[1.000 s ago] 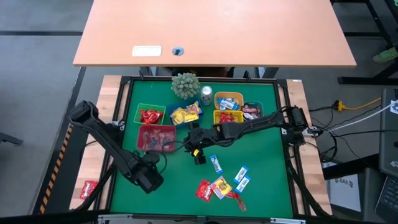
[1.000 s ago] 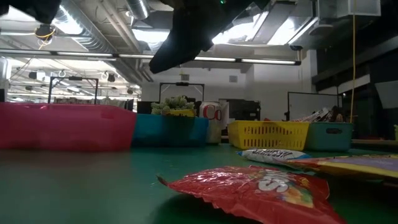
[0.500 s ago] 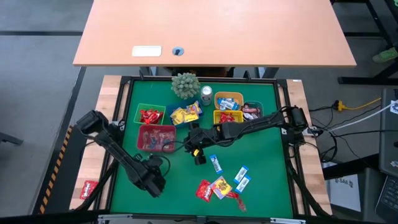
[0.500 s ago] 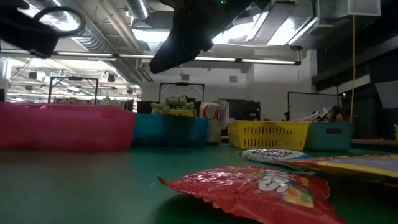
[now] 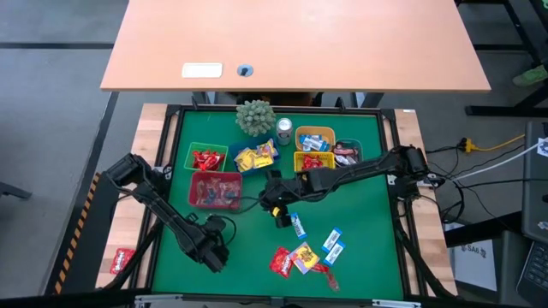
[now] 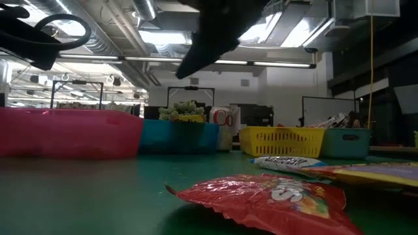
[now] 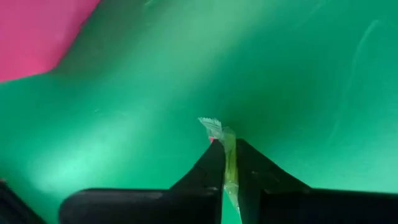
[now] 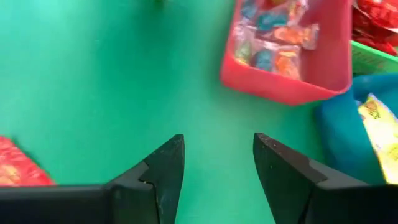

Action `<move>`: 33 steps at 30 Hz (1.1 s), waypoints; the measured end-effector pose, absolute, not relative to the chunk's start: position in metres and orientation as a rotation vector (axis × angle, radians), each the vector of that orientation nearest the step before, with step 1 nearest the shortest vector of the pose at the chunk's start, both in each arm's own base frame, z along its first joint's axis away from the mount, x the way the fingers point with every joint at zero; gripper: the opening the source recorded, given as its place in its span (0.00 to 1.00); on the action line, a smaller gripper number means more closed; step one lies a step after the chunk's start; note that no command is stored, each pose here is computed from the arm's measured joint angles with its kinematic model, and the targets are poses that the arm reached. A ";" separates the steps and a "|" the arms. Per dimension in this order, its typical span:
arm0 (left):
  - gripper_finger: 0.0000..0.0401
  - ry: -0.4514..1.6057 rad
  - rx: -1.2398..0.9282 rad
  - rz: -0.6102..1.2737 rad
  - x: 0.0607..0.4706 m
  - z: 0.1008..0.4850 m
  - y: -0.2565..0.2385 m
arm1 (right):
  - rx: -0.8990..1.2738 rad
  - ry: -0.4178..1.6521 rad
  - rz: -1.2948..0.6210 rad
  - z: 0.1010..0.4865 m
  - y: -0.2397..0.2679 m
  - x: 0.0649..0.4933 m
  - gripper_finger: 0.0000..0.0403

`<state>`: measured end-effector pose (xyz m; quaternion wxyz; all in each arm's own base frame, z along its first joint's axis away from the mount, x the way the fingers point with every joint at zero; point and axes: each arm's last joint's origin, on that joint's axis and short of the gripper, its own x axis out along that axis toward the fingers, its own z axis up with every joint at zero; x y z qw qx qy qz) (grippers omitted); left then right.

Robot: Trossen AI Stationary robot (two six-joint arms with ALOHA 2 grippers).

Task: Sort candy
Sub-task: Put the transparent green candy pack into the red bin

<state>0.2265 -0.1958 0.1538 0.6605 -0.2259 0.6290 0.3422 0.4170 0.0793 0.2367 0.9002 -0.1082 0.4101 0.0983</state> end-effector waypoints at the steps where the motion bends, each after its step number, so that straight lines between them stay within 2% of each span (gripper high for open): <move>1: 0.02 1.419 -0.520 0.769 0.228 0.154 -0.196 | -0.226 0.851 0.212 0.239 0.083 0.415 0.47; 5: 0.02 1.421 -0.549 0.683 0.233 0.162 -0.193 | -0.222 0.898 0.224 0.247 0.094 0.402 0.47; 10: 0.01 1.345 -0.565 0.584 0.242 0.190 -0.171 | -0.190 0.953 0.231 0.252 0.108 0.388 0.47; 16: 0.00 1.152 -0.495 0.504 0.243 0.238 -0.130 | -0.088 1.067 0.179 0.251 0.117 0.373 0.47; 22: 0.00 0.954 -0.410 0.545 0.238 0.274 -0.088 | 0.021 1.255 0.038 0.245 0.114 0.356 0.47; 33: 0.02 1.068 -0.185 0.542 0.235 0.274 -0.061 | 0.242 1.317 -0.178 0.236 0.112 0.349 0.47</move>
